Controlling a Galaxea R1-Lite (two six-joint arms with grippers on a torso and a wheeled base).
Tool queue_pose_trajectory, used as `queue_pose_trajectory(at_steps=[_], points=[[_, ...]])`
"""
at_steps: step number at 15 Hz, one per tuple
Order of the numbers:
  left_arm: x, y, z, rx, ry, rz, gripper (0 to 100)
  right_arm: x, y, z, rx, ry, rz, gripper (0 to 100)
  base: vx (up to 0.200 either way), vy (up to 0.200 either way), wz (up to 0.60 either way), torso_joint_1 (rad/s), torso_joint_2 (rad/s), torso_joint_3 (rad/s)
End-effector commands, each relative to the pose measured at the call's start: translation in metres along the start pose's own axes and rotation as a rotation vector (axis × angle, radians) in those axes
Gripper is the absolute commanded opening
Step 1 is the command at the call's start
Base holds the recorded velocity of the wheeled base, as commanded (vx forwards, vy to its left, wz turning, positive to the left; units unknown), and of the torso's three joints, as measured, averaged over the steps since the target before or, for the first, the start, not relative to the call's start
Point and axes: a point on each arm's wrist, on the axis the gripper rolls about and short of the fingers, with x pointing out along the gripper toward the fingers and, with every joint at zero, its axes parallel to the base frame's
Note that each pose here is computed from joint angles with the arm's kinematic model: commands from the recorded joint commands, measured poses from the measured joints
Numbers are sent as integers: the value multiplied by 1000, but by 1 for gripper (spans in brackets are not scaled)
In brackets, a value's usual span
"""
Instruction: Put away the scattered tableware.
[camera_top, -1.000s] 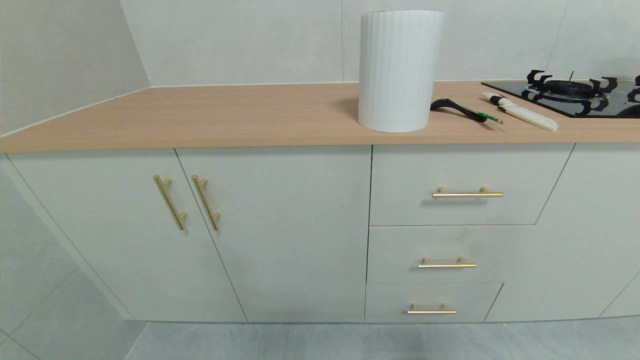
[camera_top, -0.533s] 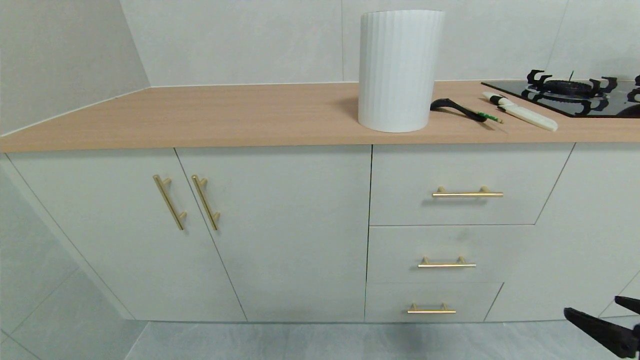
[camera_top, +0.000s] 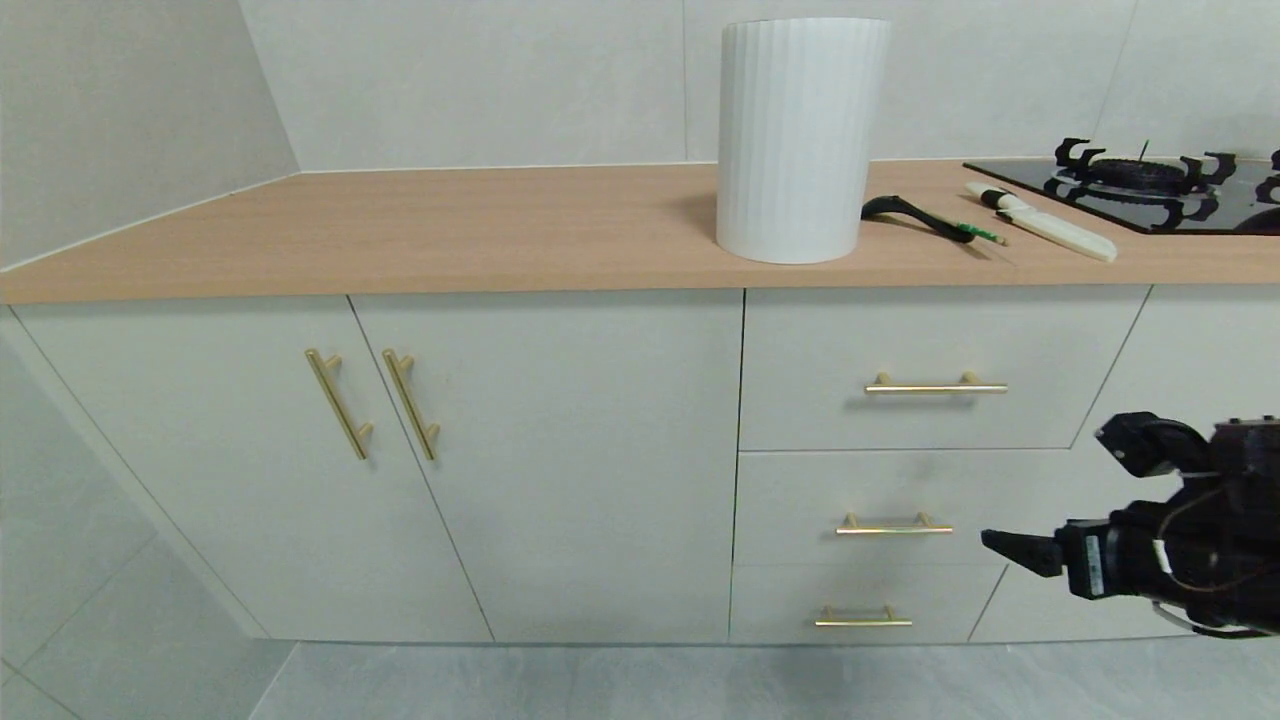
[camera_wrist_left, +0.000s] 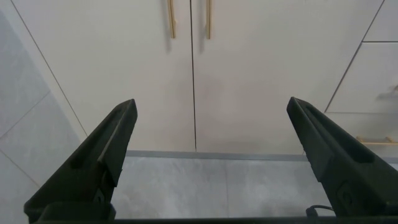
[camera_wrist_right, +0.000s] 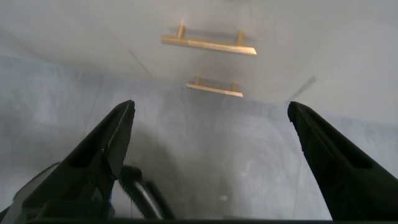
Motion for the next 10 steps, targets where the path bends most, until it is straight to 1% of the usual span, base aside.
queue_pose_trajectory(at_steps=[1, 3, 5, 6, 7, 9, 10], points=[[0, 0, 0, 0, 0, 0, 100, 58, 2, 8, -10, 68, 28, 100, 0, 0, 0, 0, 0, 0], [0, 0, 0, 0, 0, 1, 100, 89, 0, 17, -15, 67, 21, 100, 0, 0, 0, 0, 0, 0], [0, 0, 0, 0, 0, 0, 100, 104, -1, 18, -15, 75, 7, 100, 0, 0, 0, 0, 0, 0], [0, 0, 0, -1, 0, 1, 100, 119, 1, 13, -22, 99, 14, 100, 0, 0, 0, 0, 0, 0], [0, 0, 0, -1, 0, 1, 100, 119, 1, 13, -22, 99, 14, 100, 0, 0, 0, 0, 0, 0], [0, 0, 0, -1, 0, 0, 100, 139, -1, -1, -20, 147, -31, 100, 0, 0, 0, 0, 0, 0], [0, 0, 0, 0, 0, 1, 100, 140, -1, -3, -21, 150, -33, 100, 0, 0, 0, 0, 0, 0]])
